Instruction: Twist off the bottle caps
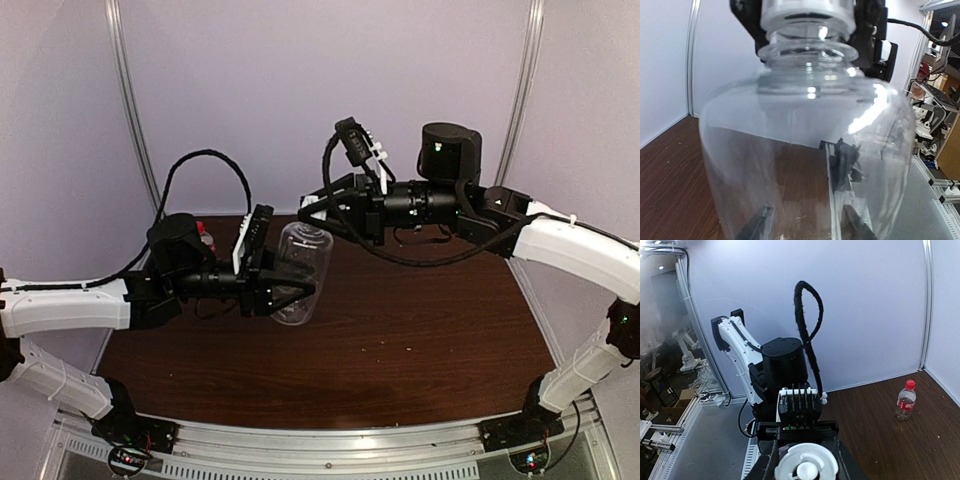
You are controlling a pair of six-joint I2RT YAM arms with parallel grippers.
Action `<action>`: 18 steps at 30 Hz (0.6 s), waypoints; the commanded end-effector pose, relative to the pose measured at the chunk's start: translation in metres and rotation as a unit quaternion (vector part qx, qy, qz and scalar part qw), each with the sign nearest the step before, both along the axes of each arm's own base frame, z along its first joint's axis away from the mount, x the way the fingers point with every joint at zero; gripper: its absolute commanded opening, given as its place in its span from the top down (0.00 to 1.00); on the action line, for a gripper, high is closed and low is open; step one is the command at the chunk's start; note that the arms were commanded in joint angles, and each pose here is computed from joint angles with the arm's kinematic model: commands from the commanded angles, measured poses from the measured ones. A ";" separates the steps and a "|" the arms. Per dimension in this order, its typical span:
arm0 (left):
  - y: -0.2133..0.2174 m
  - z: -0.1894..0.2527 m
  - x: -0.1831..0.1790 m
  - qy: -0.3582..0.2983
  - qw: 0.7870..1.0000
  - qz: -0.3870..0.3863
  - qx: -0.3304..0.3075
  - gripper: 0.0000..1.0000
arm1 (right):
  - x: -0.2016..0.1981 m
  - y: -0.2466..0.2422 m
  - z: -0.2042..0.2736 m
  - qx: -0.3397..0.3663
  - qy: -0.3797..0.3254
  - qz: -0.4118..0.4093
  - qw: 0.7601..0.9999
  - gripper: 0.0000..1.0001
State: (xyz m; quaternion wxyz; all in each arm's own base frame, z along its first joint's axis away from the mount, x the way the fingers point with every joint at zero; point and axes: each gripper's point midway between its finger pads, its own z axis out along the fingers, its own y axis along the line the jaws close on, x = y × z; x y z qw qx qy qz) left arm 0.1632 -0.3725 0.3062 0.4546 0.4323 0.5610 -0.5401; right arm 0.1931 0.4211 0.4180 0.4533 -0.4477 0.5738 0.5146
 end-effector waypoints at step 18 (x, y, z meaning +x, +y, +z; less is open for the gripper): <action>0.008 0.027 -0.039 -0.021 0.993 -0.108 -0.050 0.68 | -0.030 -0.023 0.053 0.097 -0.066 0.190 0.975 0.95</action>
